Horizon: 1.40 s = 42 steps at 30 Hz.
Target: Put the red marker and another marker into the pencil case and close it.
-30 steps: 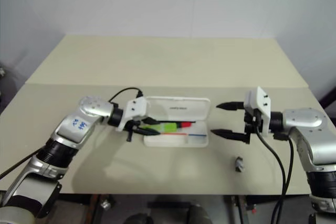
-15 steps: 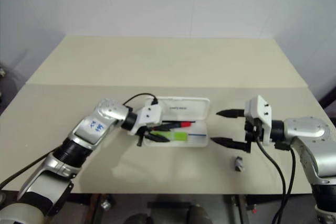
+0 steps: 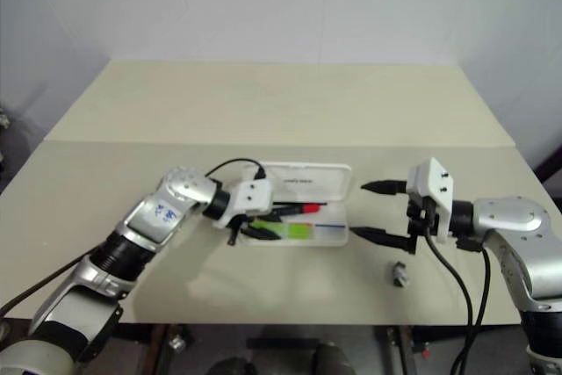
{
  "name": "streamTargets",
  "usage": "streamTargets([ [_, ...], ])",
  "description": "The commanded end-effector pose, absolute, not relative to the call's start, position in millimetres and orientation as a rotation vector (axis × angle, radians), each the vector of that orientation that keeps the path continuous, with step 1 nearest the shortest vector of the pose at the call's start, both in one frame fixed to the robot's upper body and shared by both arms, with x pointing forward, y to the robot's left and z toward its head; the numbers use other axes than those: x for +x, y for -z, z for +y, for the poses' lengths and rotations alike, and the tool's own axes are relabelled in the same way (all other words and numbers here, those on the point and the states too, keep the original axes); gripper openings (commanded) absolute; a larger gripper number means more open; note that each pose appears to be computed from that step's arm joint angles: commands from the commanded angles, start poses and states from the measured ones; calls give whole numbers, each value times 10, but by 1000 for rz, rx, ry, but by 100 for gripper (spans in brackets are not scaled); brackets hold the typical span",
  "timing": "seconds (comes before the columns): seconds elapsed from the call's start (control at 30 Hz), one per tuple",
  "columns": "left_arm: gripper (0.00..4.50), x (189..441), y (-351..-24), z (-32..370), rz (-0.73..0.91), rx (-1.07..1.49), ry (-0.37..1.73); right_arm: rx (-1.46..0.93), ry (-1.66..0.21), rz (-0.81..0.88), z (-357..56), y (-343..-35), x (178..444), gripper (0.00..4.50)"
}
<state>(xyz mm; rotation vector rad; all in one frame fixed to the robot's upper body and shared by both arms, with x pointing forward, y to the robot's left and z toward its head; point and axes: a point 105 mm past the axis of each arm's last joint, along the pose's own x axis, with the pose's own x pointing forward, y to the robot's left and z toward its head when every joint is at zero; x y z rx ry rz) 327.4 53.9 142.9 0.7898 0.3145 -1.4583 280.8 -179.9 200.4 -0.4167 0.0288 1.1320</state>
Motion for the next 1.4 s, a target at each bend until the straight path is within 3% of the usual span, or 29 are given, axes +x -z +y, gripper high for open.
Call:
streamTargets([
  [0.03,300,3278,-1483,488,296,814,1465,-427,-1140,-31,-1760,-2123,2774,450],
  [0.17,433,3245,-1569,404,255,774,1485,-426,-1139,-36,-1749,-2130,2783,450],
  [0.2,445,3217,-1602,385,240,764,1504,-425,-1140,-37,-1747,-2132,2785,450],
  [0.5,445,3067,-2063,534,39,622,1578,-437,-1150,22,-1827,-2093,2789,450],
  [0.67,445,2928,-2161,935,-19,588,1606,-487,-1104,133,-2090,-1972,2768,450],
  [1.0,445,2849,-2058,1472,-1,625,1510,-544,-978,364,-2549,-1694,2644,450],
  [1.4,445,2839,-1909,1371,-5,579,1521,-384,-536,537,-2600,-1564,2511,450],
])
